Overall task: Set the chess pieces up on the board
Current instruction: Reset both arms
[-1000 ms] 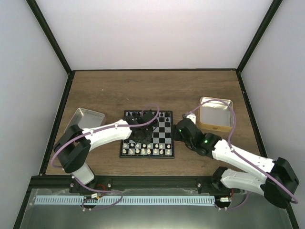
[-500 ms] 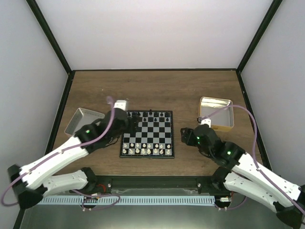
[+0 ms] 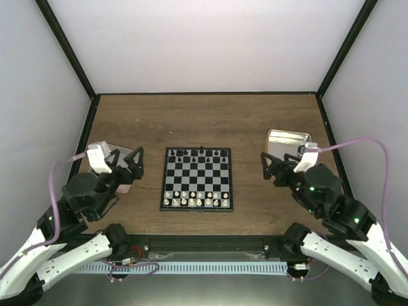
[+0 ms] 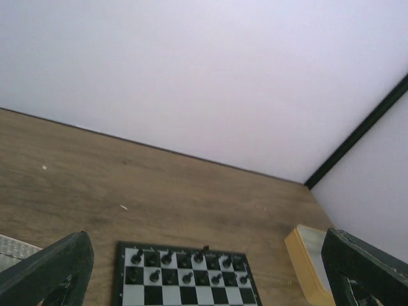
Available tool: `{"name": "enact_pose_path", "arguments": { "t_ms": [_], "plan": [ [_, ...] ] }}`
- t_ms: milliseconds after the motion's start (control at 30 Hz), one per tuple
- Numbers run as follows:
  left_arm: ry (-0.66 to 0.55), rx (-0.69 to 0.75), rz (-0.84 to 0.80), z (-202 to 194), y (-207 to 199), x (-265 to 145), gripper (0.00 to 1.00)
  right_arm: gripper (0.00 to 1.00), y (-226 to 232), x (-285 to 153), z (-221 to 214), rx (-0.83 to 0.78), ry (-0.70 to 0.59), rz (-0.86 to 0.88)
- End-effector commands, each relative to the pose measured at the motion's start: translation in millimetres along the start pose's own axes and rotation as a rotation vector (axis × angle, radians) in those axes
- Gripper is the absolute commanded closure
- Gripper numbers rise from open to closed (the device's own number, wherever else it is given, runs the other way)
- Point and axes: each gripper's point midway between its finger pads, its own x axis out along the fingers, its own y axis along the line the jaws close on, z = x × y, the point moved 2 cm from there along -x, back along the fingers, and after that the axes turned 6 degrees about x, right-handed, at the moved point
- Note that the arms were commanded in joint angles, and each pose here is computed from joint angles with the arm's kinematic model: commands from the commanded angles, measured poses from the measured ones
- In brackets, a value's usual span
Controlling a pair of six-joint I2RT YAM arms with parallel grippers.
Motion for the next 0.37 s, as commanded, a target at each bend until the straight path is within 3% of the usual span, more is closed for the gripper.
{"name": "enact_pose_path", "arguments": {
  "t_ms": [0,333],
  "plan": [
    [-0.104,-0.01,0.073,27,21,-24,0.0,0.04,1,-28,41,-0.094,-0.136,-0.01],
    [-0.205,-0.027,0.101,57,38,-52,0.0,0.0,-5,-52,65,-0.103,-0.243,-0.022]
  ]
}}
